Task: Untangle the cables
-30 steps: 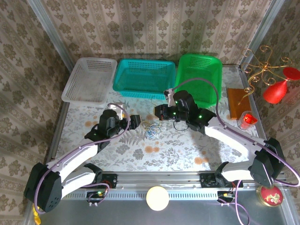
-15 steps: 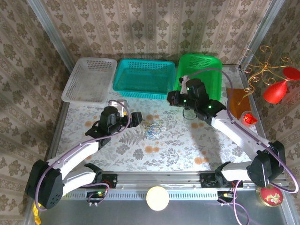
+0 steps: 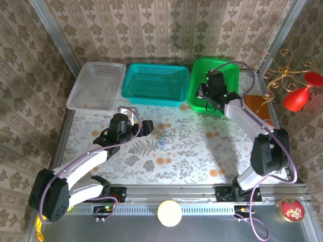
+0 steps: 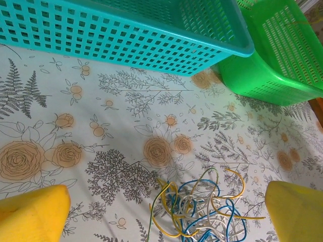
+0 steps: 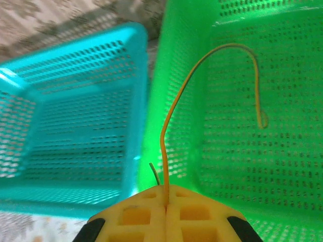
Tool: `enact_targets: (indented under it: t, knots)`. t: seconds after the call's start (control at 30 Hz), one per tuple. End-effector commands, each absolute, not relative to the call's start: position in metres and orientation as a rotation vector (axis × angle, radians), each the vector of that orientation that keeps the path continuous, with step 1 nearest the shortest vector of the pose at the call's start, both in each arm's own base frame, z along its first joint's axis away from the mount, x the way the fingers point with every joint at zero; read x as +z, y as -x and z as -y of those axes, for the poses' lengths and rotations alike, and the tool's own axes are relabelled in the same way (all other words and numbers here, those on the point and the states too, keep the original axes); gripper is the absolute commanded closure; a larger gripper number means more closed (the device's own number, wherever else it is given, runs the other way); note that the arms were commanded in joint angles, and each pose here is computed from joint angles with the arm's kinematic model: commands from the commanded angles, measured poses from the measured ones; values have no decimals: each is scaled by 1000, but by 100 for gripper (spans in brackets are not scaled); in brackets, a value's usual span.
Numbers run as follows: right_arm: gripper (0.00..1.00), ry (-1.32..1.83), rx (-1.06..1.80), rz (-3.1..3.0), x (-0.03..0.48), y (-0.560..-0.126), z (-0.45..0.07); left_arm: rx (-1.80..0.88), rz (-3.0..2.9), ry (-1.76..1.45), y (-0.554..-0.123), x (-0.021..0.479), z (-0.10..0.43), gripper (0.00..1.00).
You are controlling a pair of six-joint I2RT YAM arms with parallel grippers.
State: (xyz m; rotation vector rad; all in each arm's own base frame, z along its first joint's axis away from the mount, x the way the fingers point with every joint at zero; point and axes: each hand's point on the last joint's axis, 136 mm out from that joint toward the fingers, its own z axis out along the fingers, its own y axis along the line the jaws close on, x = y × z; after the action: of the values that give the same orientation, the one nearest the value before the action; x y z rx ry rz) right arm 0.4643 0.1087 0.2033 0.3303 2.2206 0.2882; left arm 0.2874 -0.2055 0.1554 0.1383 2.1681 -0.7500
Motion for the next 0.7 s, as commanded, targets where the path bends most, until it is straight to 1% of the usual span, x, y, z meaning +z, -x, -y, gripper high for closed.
enact_targets:
  t: [0.0, 0.03, 0.1, 0.13, 0.2, 0.3, 0.47, 0.67]
  knots:
    - [100, -347, 182, -2233, 193, -479, -91, -773, -2137, -109, -295, 171, 209, 0]
    - [96, -347, 175, -2240, 188, -483, -90, -776, -2135, -109, -295, 172, 210, 0]
    - [69, -330, 180, -2255, 182, -490, -90, -782, -2134, -105, -296, 174, 211, 0]
    - [60, -320, 186, -2261, 182, -492, -90, -786, -2133, -106, -296, 175, 211, 0]
    - [50, -298, 214, -2250, 192, -494, -95, -795, -2130, -109, -295, 178, 213, 0]
    - [48, -278, 319, -2205, 215, -488, -106, -798, -2127, -108, -294, 181, 212, 0]
    - [47, -227, 461, -2160, 244, -461, -132, -799, -2134, -97, -292, 178, 210, 0]
    - [47, -78, 613, -2153, 250, -411, -185, -787, -2165, -40, -291, 168, 202, 0]
